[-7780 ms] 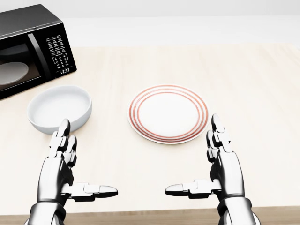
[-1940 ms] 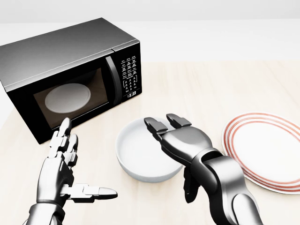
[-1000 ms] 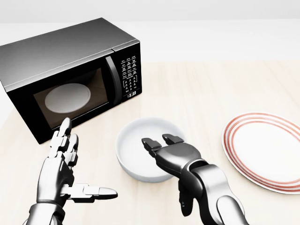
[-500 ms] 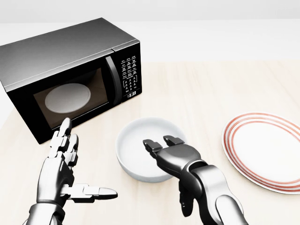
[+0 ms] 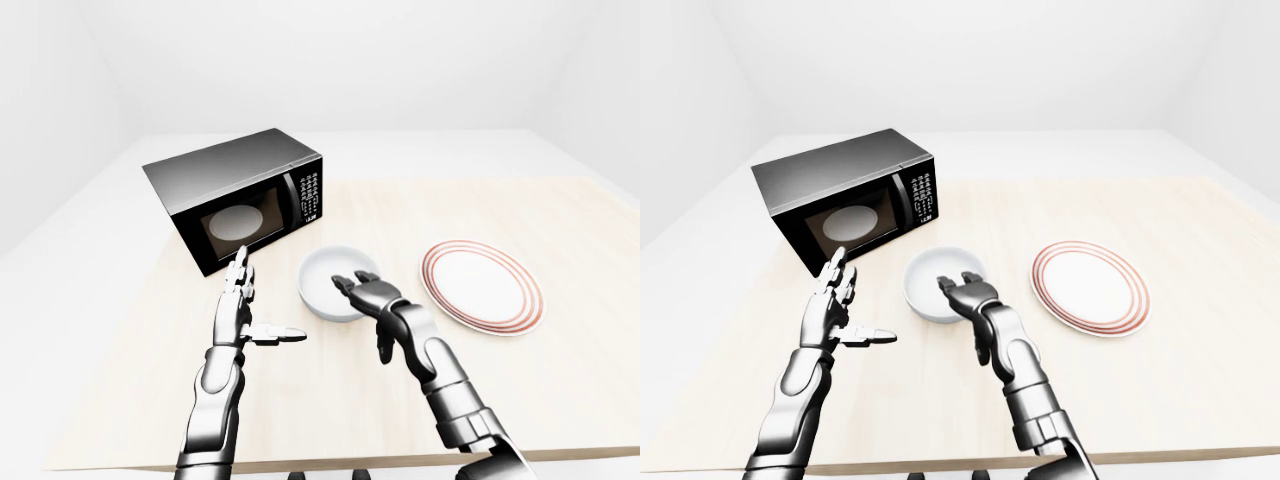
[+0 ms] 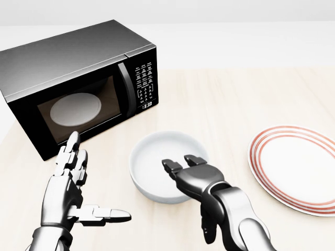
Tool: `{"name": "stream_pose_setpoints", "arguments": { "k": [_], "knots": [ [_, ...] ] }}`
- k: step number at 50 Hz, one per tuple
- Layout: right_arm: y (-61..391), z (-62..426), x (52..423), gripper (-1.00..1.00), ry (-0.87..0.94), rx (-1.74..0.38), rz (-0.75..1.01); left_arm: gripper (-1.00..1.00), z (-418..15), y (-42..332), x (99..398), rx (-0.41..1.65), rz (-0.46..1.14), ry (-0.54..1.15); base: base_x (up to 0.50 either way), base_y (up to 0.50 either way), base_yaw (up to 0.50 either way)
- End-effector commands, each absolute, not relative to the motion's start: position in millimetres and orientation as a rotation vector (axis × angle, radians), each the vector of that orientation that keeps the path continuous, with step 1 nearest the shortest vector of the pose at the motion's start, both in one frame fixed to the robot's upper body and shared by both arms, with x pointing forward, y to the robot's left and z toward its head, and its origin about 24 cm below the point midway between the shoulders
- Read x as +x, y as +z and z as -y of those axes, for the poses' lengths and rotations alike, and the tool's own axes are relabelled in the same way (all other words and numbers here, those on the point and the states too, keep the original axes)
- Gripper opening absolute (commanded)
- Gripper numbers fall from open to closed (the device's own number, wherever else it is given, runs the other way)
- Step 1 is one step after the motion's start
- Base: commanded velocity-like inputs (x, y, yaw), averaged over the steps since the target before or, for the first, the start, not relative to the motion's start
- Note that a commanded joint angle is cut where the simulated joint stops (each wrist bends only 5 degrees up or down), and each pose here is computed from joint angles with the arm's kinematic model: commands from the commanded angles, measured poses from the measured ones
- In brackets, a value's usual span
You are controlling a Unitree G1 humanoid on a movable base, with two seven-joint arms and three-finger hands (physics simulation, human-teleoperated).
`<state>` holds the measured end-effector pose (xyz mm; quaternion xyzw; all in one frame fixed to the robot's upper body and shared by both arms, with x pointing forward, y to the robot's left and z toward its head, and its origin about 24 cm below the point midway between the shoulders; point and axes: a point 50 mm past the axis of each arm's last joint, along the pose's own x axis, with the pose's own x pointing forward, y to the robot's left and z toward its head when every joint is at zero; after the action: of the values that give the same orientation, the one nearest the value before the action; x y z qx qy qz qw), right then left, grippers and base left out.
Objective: Pick up the white bowl and put it on the plate.
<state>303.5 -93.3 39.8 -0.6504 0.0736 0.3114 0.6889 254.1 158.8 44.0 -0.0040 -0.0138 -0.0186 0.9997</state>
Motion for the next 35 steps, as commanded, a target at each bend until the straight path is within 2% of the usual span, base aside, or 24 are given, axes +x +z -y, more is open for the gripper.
{"name": "stream_pose_setpoints", "arguments": {
  "k": [1,11,12,13,35],
  "knots": [
    [37,93,304,1.00,0.698,-1.458,-0.170,1.00,-159,44,254,-0.009,0.028,-0.038,0.00,0.00,0.00],
    [32,94,302,1.00,0.701,-1.458,-0.178,1.00,-159,44,254,-0.009,0.028,-0.039,0.00,0.00,0.00],
    [33,93,301,0.81,0.707,-1.451,-0.178,1.00,-159,44,254,-0.009,0.028,-0.039,0.00,0.00,0.00],
    [33,93,301,-0.99,0.707,-1.450,-0.178,1.00,-159,44,254,-0.009,0.028,-0.039,0.00,0.00,0.00],
    [47,90,305,-1.00,0.664,-1.427,-0.113,1.00,-158,44,254,-0.014,0.029,-0.042,0.00,0.00,0.00]
  ]
}}
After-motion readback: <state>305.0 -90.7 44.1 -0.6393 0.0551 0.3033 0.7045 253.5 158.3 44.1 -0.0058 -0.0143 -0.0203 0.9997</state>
